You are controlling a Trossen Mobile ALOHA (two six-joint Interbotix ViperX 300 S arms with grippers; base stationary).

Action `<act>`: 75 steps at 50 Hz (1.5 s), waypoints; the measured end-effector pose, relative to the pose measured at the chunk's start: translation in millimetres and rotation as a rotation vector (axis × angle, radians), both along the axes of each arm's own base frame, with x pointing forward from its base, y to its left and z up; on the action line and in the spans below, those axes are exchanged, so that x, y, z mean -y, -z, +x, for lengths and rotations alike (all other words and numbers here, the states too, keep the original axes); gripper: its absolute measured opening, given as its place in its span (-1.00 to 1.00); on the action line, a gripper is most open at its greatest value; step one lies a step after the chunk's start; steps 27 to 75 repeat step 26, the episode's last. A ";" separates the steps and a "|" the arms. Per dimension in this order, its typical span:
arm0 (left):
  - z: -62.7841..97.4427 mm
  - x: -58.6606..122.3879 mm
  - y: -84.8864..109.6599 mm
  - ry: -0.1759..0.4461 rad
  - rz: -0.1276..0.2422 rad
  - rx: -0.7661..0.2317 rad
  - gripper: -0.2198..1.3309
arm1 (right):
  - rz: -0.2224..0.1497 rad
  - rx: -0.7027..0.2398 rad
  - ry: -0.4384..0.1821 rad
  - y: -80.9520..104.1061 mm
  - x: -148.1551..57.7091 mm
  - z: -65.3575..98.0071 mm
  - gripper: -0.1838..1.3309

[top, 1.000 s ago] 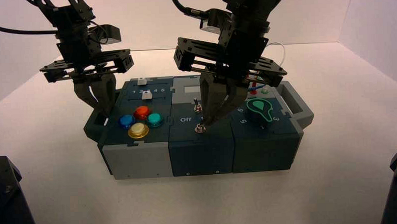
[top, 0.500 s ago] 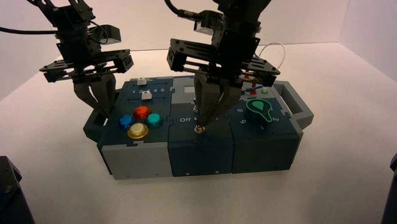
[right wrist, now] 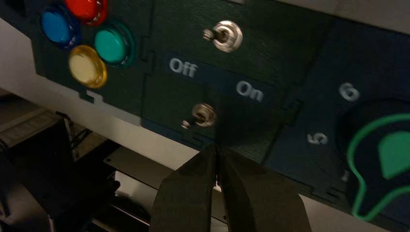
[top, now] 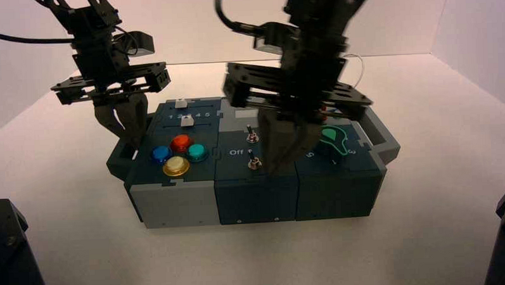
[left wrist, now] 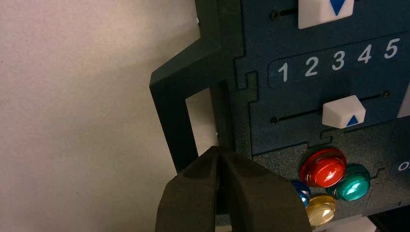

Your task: Flip the bottom switch off with the right gripper.

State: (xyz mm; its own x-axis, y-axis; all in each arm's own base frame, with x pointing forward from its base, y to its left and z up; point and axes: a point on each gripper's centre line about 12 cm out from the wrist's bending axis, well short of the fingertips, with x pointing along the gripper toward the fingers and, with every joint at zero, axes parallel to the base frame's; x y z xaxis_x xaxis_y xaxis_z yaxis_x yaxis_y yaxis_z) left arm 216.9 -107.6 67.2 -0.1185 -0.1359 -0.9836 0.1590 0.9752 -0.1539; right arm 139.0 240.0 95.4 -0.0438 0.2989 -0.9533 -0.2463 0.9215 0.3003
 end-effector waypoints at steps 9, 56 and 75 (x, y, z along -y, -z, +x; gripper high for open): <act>-6.4 -2.3 -5.4 0.002 -0.008 0.023 -0.93 | 0.065 0.067 -0.003 -20.1 4.1 -0.2 -0.94; -7.7 -0.8 -20.4 0.016 -0.032 0.089 -0.93 | 0.100 0.131 -0.018 -30.3 12.8 -2.7 -0.95; -7.7 -0.8 -20.4 0.016 -0.032 0.089 -0.93 | 0.100 0.131 -0.018 -30.3 12.8 -2.7 -0.95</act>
